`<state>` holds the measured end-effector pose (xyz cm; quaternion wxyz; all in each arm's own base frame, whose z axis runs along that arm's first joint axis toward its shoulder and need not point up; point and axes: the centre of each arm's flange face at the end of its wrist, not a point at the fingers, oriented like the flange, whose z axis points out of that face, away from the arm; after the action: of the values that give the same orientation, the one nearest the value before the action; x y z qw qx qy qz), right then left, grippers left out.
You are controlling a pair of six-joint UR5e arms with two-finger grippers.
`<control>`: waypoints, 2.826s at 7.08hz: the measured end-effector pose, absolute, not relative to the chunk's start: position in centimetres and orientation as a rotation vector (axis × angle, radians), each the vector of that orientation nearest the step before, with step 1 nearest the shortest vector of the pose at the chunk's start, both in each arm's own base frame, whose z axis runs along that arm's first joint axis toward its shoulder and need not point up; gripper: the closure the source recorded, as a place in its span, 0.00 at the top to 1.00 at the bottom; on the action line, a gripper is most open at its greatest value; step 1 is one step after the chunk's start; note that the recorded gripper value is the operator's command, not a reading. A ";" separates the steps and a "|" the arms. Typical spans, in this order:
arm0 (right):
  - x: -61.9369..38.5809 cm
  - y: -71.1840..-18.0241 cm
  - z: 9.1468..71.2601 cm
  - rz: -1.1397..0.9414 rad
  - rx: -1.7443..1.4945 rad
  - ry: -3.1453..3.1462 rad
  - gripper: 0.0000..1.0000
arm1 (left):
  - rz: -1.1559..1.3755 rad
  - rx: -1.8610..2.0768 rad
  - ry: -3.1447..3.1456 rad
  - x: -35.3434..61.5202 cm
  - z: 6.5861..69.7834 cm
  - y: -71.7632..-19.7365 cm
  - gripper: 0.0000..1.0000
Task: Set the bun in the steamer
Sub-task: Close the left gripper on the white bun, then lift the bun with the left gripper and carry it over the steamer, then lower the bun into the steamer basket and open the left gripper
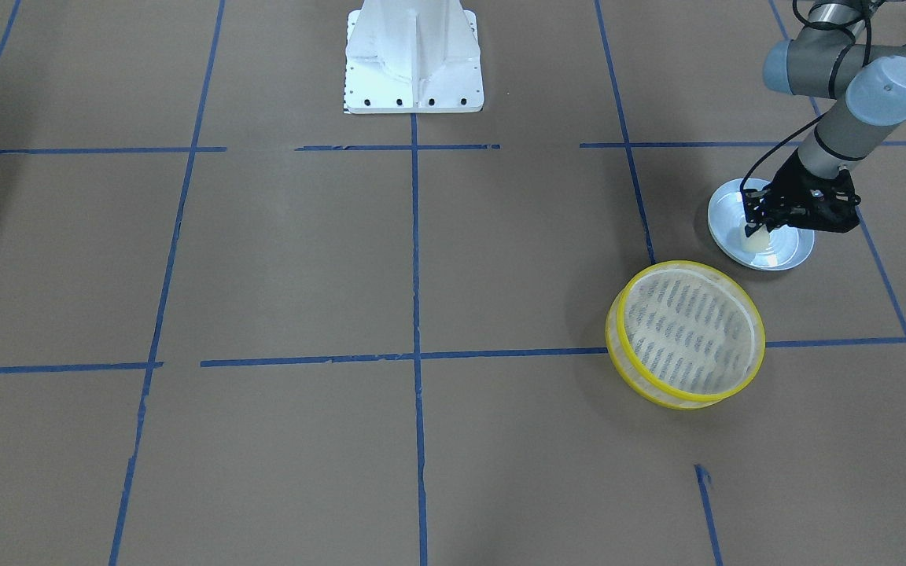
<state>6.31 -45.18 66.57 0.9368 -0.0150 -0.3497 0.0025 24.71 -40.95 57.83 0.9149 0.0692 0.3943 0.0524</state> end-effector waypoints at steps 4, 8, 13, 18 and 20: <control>6.3 -45.2 66.6 0.006 -0.030 -0.714 1.00 | 0.128 0.205 0.842 20.3 53.5 -38.7 0.24; 6.3 -45.2 66.6 0.005 -0.030 -0.714 1.00 | 0.137 0.205 0.727 15.1 43.3 -45.0 0.24; 6.4 -45.2 66.6 0.006 -0.030 -0.714 1.00 | 0.184 0.105 0.738 25.1 34.8 -57.7 0.24; 6.3 -45.2 66.6 0.006 -0.030 -0.714 1.00 | 0.215 0.094 0.771 31.9 41.0 -59.4 0.24; 6.3 -45.2 66.6 0.005 -0.031 -0.714 1.00 | 0.219 0.095 0.783 33.4 42.0 -59.0 0.25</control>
<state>6.30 -45.17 66.57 0.9368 -0.0150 -0.3497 0.0025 33.42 -59.00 41.97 0.9174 0.0461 0.3806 0.1066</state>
